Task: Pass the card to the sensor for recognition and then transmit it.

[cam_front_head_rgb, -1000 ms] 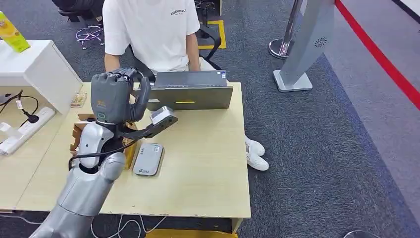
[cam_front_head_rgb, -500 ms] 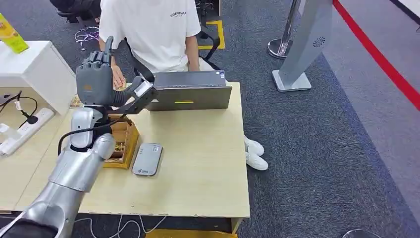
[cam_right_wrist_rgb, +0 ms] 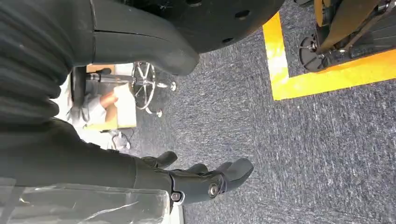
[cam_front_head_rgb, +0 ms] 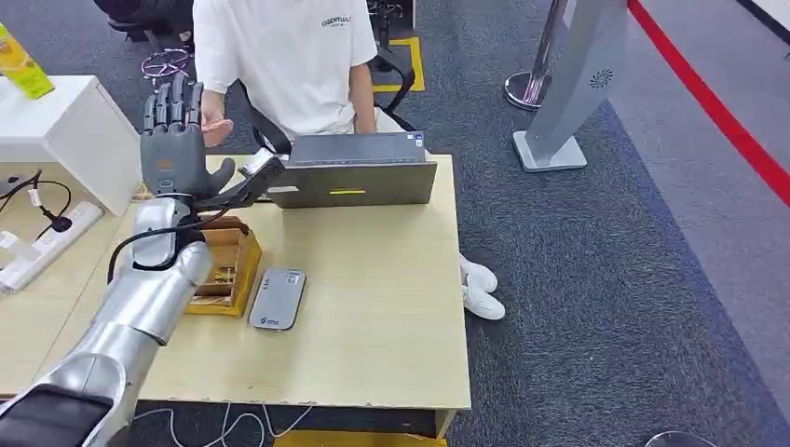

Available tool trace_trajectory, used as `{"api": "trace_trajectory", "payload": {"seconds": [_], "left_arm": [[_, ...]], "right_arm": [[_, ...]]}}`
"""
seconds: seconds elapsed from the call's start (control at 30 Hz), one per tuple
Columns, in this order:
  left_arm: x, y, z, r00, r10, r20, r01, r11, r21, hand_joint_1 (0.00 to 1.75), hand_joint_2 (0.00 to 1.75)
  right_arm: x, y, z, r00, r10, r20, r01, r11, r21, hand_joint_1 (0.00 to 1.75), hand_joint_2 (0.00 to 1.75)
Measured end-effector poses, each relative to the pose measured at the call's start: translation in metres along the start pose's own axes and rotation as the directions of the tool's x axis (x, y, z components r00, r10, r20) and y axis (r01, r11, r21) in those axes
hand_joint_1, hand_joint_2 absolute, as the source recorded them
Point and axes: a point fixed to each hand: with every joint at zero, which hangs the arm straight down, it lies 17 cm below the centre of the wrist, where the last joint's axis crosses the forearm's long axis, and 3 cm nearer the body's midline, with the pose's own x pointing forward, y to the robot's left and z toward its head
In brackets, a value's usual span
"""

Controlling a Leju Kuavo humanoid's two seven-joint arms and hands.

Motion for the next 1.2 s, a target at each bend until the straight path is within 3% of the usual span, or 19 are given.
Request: {"api": "trace_trajectory", "payload": {"seconds": [0.37, 0.4, 0.43, 1.2], "left_arm": [[0.001, -0.009, 0.000, 1.000, -0.004, -0.005, 0.004, 1.000, -0.024, 0.00, 1.75], [0.001, -0.009, 0.000, 1.000, -0.005, -0.005, 0.005, 1.000, -0.026, 1.22, 1.75], [0.002, -0.010, 0.001, 1.000, -0.005, -0.006, 0.005, 1.000, -0.027, 1.75, 1.75], [0.013, -0.015, 0.003, 0.999, 0.018, 0.047, -0.016, 0.999, -0.044, 1.75, 1.75]], "right_arm": [[0.000, 0.000, 0.000, 1.000, 0.005, 0.001, -0.005, 1.000, -0.002, 0.00, 1.75], [0.000, 0.000, 0.000, 1.000, 0.006, 0.001, -0.006, 1.000, -0.002, 0.00, 1.75], [0.000, 0.000, 0.000, 1.000, 0.006, 0.001, -0.006, 1.000, -0.002, 0.00, 1.75], [0.000, 0.000, 0.000, 1.000, 0.008, -0.001, -0.008, 1.000, -0.001, 0.00, 1.75]]}}
